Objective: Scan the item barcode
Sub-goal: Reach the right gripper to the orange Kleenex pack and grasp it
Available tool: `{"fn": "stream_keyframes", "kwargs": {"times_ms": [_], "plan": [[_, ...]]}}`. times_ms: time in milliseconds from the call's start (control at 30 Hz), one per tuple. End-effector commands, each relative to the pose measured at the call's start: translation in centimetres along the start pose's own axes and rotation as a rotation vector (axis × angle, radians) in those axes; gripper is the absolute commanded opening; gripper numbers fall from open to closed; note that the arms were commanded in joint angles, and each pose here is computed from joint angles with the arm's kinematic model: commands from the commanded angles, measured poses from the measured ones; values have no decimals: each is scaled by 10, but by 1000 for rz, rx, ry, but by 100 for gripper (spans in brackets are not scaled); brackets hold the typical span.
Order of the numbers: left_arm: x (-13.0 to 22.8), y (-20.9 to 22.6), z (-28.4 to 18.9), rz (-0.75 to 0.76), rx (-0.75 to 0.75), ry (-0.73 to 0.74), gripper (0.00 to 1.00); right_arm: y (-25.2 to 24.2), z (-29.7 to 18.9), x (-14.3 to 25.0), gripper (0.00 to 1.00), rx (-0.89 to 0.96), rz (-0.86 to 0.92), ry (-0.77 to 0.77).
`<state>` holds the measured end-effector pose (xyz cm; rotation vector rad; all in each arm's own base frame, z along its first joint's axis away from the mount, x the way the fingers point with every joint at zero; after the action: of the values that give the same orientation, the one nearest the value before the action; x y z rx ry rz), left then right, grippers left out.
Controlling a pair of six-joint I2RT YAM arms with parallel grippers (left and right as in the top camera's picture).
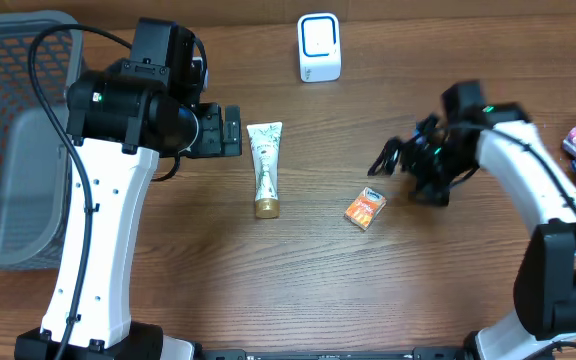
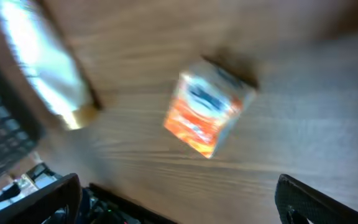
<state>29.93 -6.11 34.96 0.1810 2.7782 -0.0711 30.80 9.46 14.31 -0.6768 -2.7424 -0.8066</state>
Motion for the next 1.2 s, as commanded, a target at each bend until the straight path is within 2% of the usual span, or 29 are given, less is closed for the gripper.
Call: {"fn": "stream_keyframes", "kwargs": {"times_ms": [0, 133, 300, 367, 400, 467, 500, 567, 633, 767, 867, 1167], "plan": [[0, 3, 0, -18, -14, -1, 100, -18, 18, 8, 100, 95, 80, 3], [0, 3, 0, -18, -14, -1, 100, -38, 32, 17, 100, 152, 107, 34], [0, 3, 0, -18, -14, -1, 100, -51, 49, 16, 99, 140, 100, 19], [0, 3, 0, -18, -14, -1, 100, -47, 52, 10, 89, 91, 98, -4], [-1, 2, 0, -18, -14, -1, 100, -44, 54, 8, 79, 67, 106, -13], [0, 3, 0, -18, -14, -1, 100, -43, 57, 5, 68, 44, 120, -32], [0, 3, 0, -18, -14, -1, 100, -44, 59, 3, 59, 35, 119, -42], [0, 3, 0, -18, -14, -1, 100, -45, 61, 2, 57, 33, 120, -44], [0, 3, 0, -18, -14, -1, 100, -45, 62, 2, 51, 28, 143, -49], [0, 3, 0, -18, -14, -1, 100, -34, 67, 1, 50, -18, 146, -58], [0, 3, 0, -18, -14, -1, 100, -25, 73, 4, 45, -23, 144, -63], [0, 3, 0, -18, -14, -1, 100, -11, 84, 11, 44, -19, 158, -84]]}}
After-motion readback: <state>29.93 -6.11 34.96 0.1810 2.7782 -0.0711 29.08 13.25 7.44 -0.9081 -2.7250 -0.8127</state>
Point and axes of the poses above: each gripper's point midway between its finger pads, its own z axis out along the fingers, its own y axis along the line the jaws close on, x = y × z, the point moved 7 cm from there along -z, back along the fingers, and after that the axes turned 11 degrees about z, right-handed, at the moved point
